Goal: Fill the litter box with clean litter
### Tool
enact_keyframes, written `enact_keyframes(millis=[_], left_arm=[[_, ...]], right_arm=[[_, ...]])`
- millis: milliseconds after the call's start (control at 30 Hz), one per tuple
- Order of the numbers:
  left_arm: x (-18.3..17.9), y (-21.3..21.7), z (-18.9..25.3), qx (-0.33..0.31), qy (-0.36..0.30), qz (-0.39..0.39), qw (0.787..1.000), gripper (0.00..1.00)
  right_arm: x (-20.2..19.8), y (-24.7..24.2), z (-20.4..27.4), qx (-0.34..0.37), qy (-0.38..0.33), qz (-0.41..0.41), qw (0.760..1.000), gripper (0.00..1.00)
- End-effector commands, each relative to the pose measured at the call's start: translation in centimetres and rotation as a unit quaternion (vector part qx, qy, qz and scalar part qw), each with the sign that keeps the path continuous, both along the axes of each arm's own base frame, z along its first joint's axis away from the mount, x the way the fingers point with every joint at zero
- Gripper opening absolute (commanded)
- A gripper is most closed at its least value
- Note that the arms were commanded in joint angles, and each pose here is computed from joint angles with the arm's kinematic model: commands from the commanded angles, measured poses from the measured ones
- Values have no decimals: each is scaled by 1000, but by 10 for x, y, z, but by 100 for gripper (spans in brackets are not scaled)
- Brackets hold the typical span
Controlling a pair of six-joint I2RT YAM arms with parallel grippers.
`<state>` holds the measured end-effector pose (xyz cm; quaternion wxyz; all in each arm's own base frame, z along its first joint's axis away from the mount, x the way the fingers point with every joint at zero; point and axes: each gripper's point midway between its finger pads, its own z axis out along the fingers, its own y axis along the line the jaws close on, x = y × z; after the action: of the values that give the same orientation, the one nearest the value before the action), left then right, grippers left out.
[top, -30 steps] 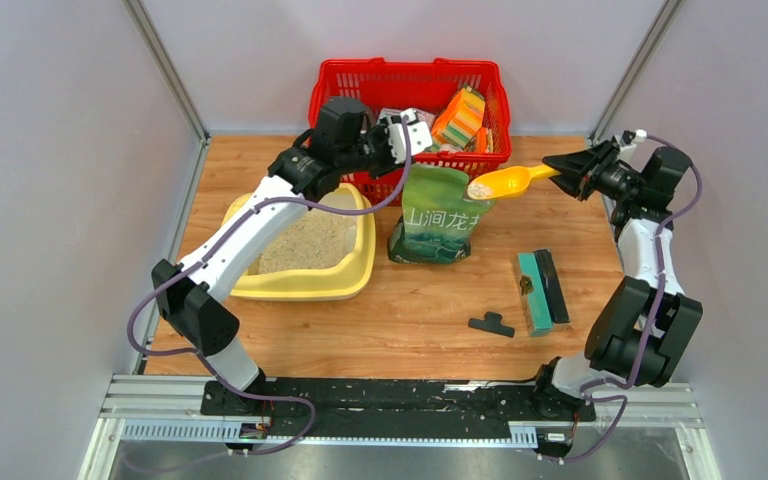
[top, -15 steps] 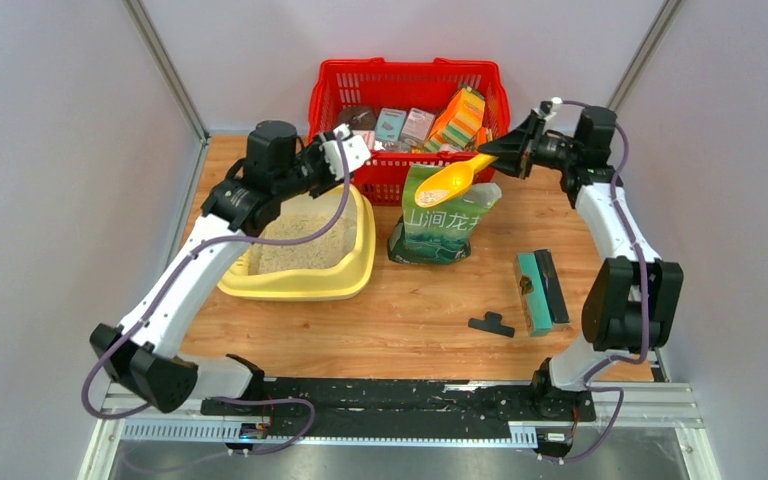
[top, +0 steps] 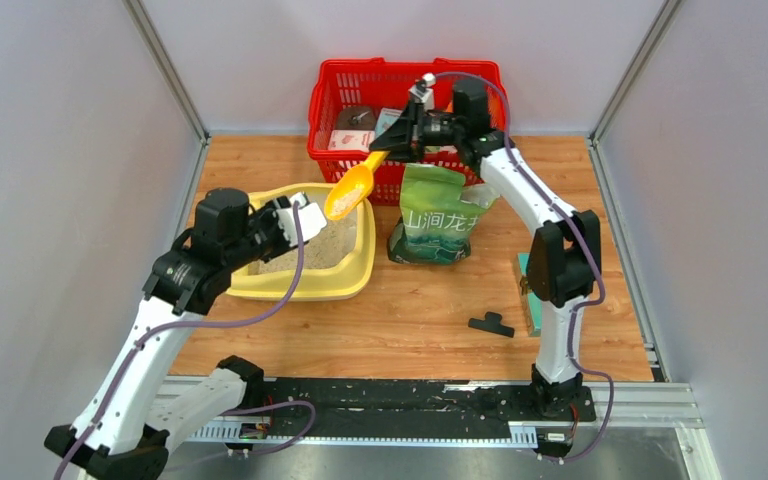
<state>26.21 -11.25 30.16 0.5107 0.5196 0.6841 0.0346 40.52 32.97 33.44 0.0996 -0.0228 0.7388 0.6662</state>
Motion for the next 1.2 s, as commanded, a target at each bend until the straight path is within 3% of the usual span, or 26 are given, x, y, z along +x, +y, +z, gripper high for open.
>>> enact_keyframes(millis=[0,167,400,500,633,667,900,1033,1067,1133,1167], left_arm=[[-39,17,-26,23,39,-10,999,49],[-60,26,-37,18,48,-3,999,49],[-79,33,-44,29,46,-15,998,49],[-81,31,-48,20,46,-19,999,49],[-85,18,-50,-12,58,-40,997,49],[-87,11,-49,-23,63,-56,996,49],[-81,-24,-42,-68,87,-120,987,49],[-54,-47,-38,-87,89,-141,982,49],[-50,-52,-36,-95,91,-147,980,49],[-36,-66,-30,-113,97,-151,977,49],[-31,-70,-28,-116,99,-153,976,49]], right_arm=[[19,40,7,-35,-123,-34,991,0],[18,81,0,-59,-224,-15,973,0],[19,122,4,-113,-411,-47,904,0],[3,139,22,-117,-504,-42,855,1],[-19,150,45,-124,-631,-35,765,2],[-26,154,50,-122,-644,-35,754,1],[-40,115,103,-131,-682,-75,716,0],[-63,66,145,-136,-703,-100,691,0],[-72,41,167,-134,-711,-120,680,0],[-71,16,169,-156,-705,-137,678,0],[-75,-15,191,-162,-711,-168,663,0]])
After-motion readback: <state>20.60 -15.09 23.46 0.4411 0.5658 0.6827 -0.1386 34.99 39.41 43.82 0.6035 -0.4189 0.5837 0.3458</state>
